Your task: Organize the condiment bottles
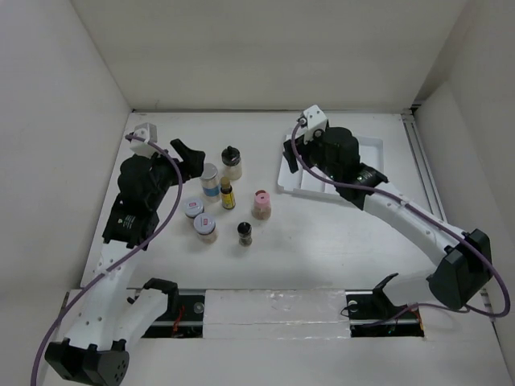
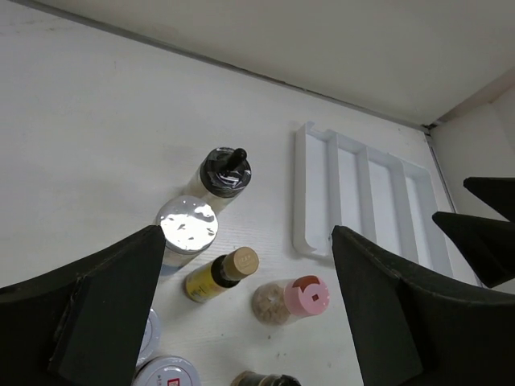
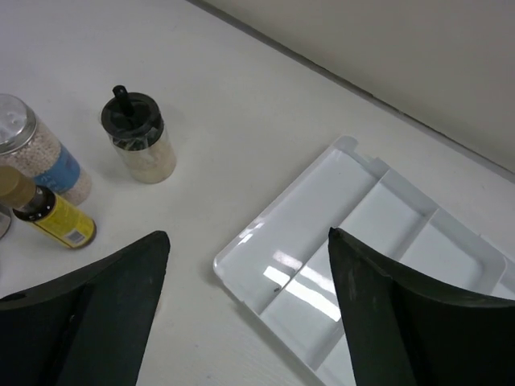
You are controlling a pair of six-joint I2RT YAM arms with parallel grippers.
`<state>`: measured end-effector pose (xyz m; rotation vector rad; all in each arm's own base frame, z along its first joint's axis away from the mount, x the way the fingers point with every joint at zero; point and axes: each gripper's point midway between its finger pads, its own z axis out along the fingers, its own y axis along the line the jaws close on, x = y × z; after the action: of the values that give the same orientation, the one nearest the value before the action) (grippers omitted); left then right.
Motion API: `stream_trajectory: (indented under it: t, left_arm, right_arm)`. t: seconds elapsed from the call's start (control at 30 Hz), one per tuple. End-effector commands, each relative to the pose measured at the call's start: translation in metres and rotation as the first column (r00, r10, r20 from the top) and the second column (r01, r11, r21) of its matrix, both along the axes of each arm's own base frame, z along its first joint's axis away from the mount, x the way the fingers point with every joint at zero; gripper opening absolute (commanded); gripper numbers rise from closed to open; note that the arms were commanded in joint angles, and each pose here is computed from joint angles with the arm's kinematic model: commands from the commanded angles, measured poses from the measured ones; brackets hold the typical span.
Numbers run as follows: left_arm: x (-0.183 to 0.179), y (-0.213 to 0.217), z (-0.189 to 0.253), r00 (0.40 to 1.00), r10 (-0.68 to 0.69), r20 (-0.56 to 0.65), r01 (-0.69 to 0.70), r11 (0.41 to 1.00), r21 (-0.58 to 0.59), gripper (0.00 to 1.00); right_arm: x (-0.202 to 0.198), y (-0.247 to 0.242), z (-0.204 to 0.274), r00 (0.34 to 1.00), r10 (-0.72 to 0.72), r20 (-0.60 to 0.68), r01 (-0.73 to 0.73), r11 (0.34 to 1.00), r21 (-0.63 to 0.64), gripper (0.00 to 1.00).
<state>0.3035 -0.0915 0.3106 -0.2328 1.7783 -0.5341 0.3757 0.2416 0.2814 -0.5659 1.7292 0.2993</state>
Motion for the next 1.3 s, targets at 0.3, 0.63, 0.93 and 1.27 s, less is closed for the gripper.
stream_trajectory:
  t: [0.3, 0.63, 0.93, 1.27]
  left_arm:
    - [-0.005, 0.010, 0.018, 0.994, 0.029, 0.103, -0.030, 1.000, 0.008, 0.74]
    - [-0.007, 0.009, 0.018, 0.993, 0.018, 0.114, -0.019, 1.000, 0.005, 0.20]
    - [-0.003, 0.002, 0.009, 0.996, -0.014, 0.083, 0.013, 1.000, 0.008, 0.59]
    - [-0.004, 0.000, 0.013, 0.995, -0.026, 0.095, 0.025, 1.000, 0.005, 0.59]
  right_arm:
    - [0.025, 0.040, 0.024, 0.995, 0.063, 0.074, -0.067, 0.997, 0.048, 0.00]
    - [0.050, 0.052, -0.046, 0.991, 0.111, -0.075, -0.113, 0.993, -0.030, 0.62]
    - [0.056, 0.126, -0.087, 0.901, 0.404, -0.160, -0.408, 0.913, 0.009, 0.82]
    - [0.074, 0.169, -0.120, 0.862, 0.478, -0.170, -0.486, 0.874, -0.008, 0.90]
